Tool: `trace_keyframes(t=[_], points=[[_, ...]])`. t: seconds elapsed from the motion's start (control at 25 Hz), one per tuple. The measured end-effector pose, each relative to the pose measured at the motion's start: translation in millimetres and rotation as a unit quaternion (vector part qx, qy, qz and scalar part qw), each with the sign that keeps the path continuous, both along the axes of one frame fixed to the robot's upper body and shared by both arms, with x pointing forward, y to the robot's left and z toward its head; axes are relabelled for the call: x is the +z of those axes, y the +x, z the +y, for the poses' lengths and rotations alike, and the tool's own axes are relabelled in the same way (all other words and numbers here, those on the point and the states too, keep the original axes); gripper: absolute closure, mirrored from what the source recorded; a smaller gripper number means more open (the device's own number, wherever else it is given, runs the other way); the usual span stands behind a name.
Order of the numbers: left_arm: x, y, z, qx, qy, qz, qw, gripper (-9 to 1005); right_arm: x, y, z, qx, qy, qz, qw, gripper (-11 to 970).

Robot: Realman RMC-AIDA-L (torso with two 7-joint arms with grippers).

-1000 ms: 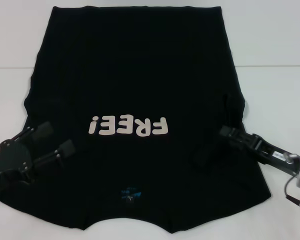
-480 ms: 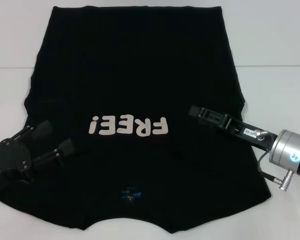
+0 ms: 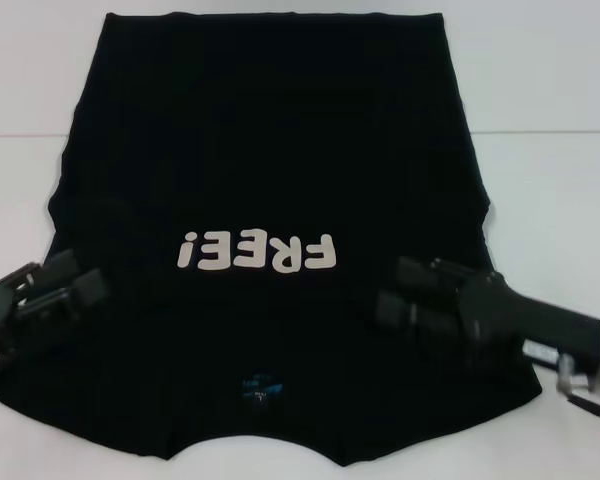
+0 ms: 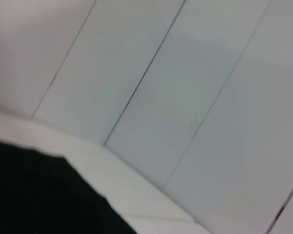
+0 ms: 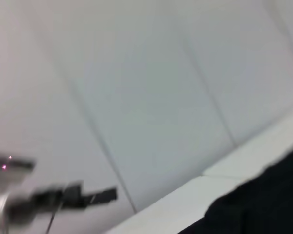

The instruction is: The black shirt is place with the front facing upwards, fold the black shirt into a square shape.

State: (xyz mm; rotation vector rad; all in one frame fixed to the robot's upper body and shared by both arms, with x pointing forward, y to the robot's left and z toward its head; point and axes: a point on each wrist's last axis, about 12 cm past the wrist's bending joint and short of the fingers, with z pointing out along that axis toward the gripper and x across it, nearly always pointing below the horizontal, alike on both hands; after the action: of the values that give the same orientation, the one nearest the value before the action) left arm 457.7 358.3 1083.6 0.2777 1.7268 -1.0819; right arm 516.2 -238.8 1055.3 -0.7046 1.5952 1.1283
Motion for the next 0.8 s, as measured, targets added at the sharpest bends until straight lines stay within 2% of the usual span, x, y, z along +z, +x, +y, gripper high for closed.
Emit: trace_keyframes(t=[0.12, 0.28, 0.48, 0.68, 0.8], points=[[5.3, -3.5, 13.2, -0.006, 0.013, 0.054, 0.998, 89, -3.9, -13.6, -5.9, 0.008, -0.030, -0.089, 0.996, 253], [6.9, -6.4, 26.6, -0.014, 0.058, 0.166, 0.984, 89, -12.0, -25.1, -16.3, 0.014, -0.086, -0.156, 0.984, 211], [9.8, -6.4, 38.8, -0.003, 0.065, 0.283, 0.957, 89, -17.9, -32.8, -23.4, 0.029, -0.117, -0.160, 0.980, 137], [13.3, -3.4, 51.1, 0.037, 0.045, 0.329, 0.943, 88, -21.5, -39.1, -31.1, 0.030, -0.135, -0.157, 0.978, 62], [10.7, 1.8, 53.6, 0.061, 0.036, 0.356, 0.932, 88, -22.6, -40.6, -32.9, 0.028, -0.138, -0.155, 0.978, 62]])
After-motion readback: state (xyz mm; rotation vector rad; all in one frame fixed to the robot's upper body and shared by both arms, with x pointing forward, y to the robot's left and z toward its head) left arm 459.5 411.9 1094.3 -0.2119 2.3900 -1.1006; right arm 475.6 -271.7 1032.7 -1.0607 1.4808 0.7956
